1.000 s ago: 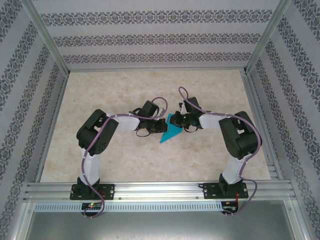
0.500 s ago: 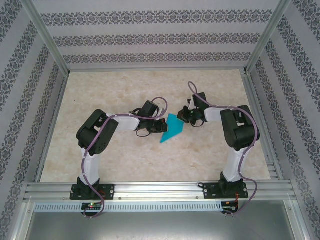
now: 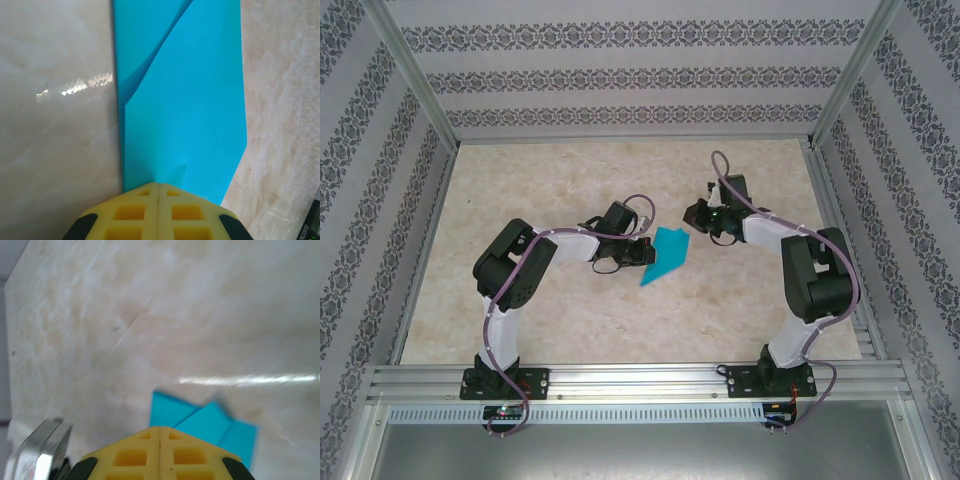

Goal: Fold a paper plane with a square sheet of paper (pick it up from the middle)
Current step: Fourth fold the wing at the center of the table.

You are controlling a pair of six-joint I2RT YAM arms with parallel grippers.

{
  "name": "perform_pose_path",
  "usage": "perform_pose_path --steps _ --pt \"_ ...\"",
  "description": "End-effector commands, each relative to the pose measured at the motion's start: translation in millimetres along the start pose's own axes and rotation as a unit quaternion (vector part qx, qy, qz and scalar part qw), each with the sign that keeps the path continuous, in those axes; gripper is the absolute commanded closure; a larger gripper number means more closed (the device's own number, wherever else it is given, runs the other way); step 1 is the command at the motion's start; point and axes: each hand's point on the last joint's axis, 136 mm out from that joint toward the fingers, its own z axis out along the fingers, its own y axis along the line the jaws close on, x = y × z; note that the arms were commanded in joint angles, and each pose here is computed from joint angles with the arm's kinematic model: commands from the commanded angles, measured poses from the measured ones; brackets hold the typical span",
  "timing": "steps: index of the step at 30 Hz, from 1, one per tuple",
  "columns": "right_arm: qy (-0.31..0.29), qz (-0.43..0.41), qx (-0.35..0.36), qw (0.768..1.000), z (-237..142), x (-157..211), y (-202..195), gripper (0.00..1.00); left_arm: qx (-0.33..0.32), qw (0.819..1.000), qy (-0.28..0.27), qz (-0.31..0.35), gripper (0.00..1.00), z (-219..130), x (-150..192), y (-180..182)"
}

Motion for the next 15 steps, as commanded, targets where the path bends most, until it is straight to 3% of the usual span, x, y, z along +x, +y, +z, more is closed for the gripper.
perform_pose_path --steps 1,9,15 --pt "0.056 0.013 -0.023 0.998 16.6 46.9 10.2 0.94 -0.071 0.993 0.083 -0.046 1.0 17.6 57.2 48.8" --pt "0.097 0.031 -0.034 0.994 37.5 79.8 7.2 0.98 -0.067 0.993 0.08 -0.046 1.0 17.7 55.0 46.2" --pt "0.117 0.04 -0.005 0.992 46.9 92.2 -12.3 0.98 -0.062 0.994 0.079 -0.045 1.0 17.3 52.7 43.0"
